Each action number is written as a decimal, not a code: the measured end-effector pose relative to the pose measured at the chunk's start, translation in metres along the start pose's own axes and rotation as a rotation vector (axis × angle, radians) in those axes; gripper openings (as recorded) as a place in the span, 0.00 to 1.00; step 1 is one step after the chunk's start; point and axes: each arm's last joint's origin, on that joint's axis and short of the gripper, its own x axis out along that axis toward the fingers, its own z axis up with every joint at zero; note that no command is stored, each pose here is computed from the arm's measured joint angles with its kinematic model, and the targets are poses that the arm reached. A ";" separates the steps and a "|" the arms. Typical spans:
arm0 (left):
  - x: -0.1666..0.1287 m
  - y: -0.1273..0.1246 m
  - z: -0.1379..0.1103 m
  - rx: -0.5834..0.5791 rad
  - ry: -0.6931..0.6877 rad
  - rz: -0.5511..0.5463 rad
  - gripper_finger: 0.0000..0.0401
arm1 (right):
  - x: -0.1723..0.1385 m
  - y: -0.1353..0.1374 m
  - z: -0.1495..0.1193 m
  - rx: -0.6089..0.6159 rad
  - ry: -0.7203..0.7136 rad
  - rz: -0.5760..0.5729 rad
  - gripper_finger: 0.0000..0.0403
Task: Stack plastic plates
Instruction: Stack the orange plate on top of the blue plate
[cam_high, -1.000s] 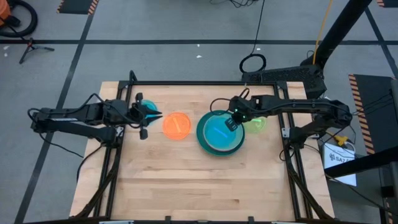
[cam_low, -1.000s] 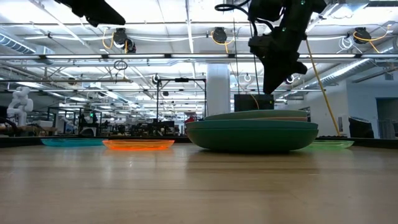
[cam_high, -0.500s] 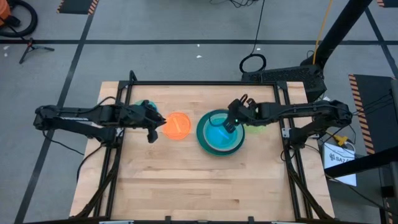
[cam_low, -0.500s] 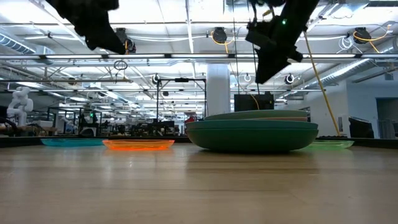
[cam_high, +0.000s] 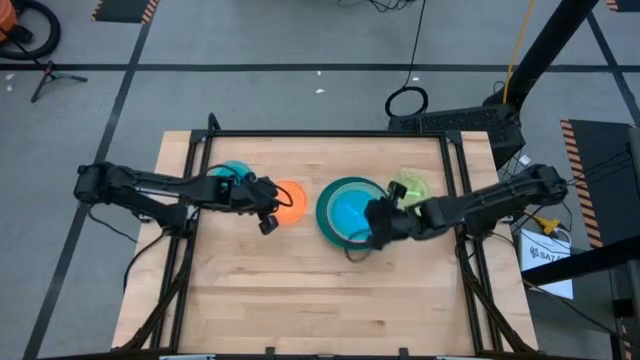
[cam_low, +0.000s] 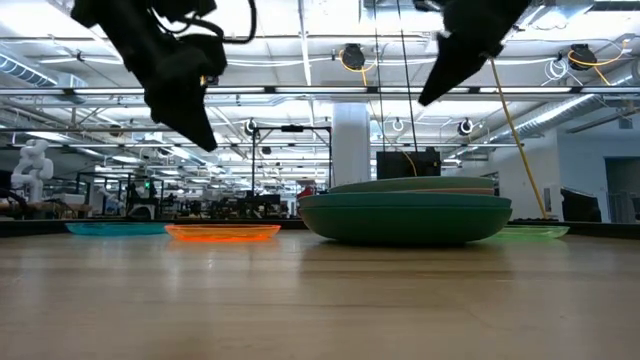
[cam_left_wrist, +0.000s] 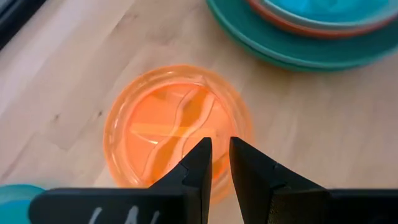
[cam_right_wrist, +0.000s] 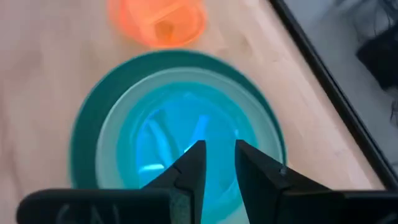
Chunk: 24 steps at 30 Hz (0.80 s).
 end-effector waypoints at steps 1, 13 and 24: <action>0.004 0.000 0.001 -0.020 0.001 0.013 0.16 | -0.003 0.002 -0.002 -0.026 0.001 0.008 0.19; 0.052 0.043 0.006 -0.293 0.173 0.098 0.16 | -0.029 0.001 -0.010 -0.091 -0.044 0.006 0.19; 0.067 0.083 0.032 -0.302 0.226 0.169 0.17 | -0.030 0.000 -0.010 -0.122 -0.046 0.005 0.19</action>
